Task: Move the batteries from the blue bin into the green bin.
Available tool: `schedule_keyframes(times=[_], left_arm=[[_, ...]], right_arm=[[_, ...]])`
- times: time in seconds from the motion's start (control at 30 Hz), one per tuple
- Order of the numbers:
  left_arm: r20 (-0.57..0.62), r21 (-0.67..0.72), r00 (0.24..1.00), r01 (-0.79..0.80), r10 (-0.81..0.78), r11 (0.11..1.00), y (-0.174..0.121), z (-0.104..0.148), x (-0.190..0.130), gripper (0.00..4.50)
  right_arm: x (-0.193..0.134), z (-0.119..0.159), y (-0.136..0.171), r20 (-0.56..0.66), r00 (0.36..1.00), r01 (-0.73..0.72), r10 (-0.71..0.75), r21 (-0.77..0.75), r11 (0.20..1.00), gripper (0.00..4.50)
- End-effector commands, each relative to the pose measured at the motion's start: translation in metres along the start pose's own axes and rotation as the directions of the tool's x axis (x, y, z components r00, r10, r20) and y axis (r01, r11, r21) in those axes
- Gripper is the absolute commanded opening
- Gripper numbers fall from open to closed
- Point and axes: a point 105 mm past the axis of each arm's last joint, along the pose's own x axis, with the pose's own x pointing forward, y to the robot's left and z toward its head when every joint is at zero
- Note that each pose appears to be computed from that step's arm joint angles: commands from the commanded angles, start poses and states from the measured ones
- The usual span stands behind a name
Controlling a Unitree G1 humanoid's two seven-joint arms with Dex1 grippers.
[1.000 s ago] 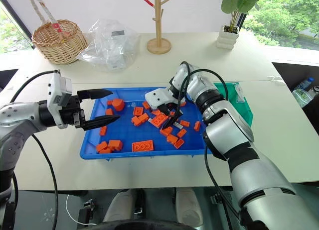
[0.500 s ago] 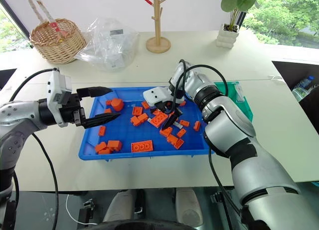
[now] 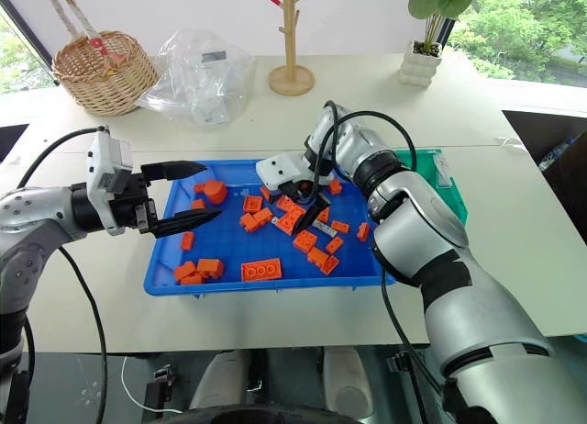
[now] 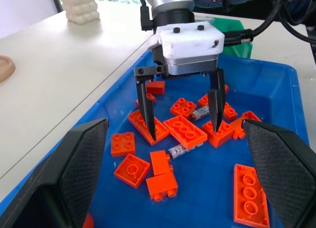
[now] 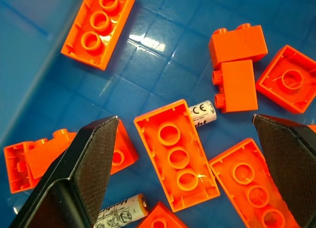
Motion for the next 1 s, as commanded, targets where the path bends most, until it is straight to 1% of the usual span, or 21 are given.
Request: schedule_keyframes(times=[0.03, 0.17, 0.27, 0.3, 0.37, 0.4, 0.5, 0.53, 0.63, 0.77, 0.87, 0.93, 1.0], left_arm=[[0.011, 0.039, 1.000, -0.006, 0.006, 0.999, 0.000, 0.009, -0.003, 4.50], [0.011, 0.037, 1.000, -0.009, 0.009, 0.999, -0.001, 0.009, -0.004, 4.50], [0.009, 0.037, 1.000, -0.011, 0.011, 0.999, -0.001, 0.009, -0.005, 4.50], [0.009, 0.037, 1.000, -0.012, 0.011, 0.999, -0.001, 0.009, -0.005, 4.50], [0.009, 0.038, 1.000, -0.012, 0.012, 0.999, -0.001, 0.009, -0.005, 4.50], [0.010, 0.038, 1.000, -0.012, 0.012, 0.999, -0.001, 0.009, -0.005, 4.50], [0.012, 0.040, 1.000, -0.010, 0.010, 0.999, 0.000, 0.009, -0.005, 4.50], [0.012, 0.040, 1.000, -0.010, 0.009, 0.999, 0.001, 0.009, -0.004, 4.50], [0.014, 0.042, 1.000, -0.006, 0.005, 0.999, 0.002, 0.009, -0.003, 4.50], [0.016, 0.044, 1.000, -0.003, 0.002, 0.999, 0.003, 0.009, -0.001, 4.50], [0.017, 0.043, 1.000, -0.001, 0.000, 0.999, 0.003, 0.009, 0.000, 4.50], [0.019, 0.040, 1.000, 0.001, -0.002, 0.999, 0.002, 0.008, 0.000, 4.50], [0.019, 0.038, 1.000, 0.004, -0.005, 0.999, 0.001, 0.007, 0.001, 4.50]], right_arm=[[-0.001, -0.001, -0.005, 0.001, 0.999, 0.046, -0.046, -0.007, 0.999, 4.46], [0.003, -0.014, -0.002, -0.037, 0.997, 0.061, -0.061, 0.010, 0.998, 4.46], [0.004, -0.019, 0.000, -0.035, 0.998, 0.062, -0.061, 0.025, 0.998, 4.46], [0.005, -0.020, 0.001, -0.038, 0.998, 0.059, -0.058, 0.029, 0.998, 4.23], [0.006, -0.022, 0.003, -0.037, 0.998, 0.048, -0.047, 0.028, 0.998, 3.62], [0.006, -0.022, 0.004, -0.035, 0.998, 0.044, -0.043, 0.028, 0.999, 3.07], [0.003, -0.011, 0.002, 0.033, 0.999, 0.032, -0.033, 0.029, 0.999, 1.48], [0.002, -0.008, 0.001, 0.049, 0.998, 0.036, -0.037, 0.029, 0.999, 1.12], [-0.003, 0.005, -0.006, 0.086, 0.994, 0.063, -0.064, 0.016, 0.998, 1.11], [-0.004, 0.038, -0.022, 0.195, 0.973, 0.128, -0.124, -0.010, 0.992, 1.11], [0.006, 0.055, -0.034, 0.253, 0.948, 0.193, -0.194, 0.031, 0.981, 1.11], [0.014, 0.059, -0.039, 0.266, 0.935, 0.223, -0.235, 0.075, 0.972, 1.11], [0.021, 0.062, -0.041, 0.275, 0.923, 0.249, -0.268, 0.103, 0.963, 2.18]])
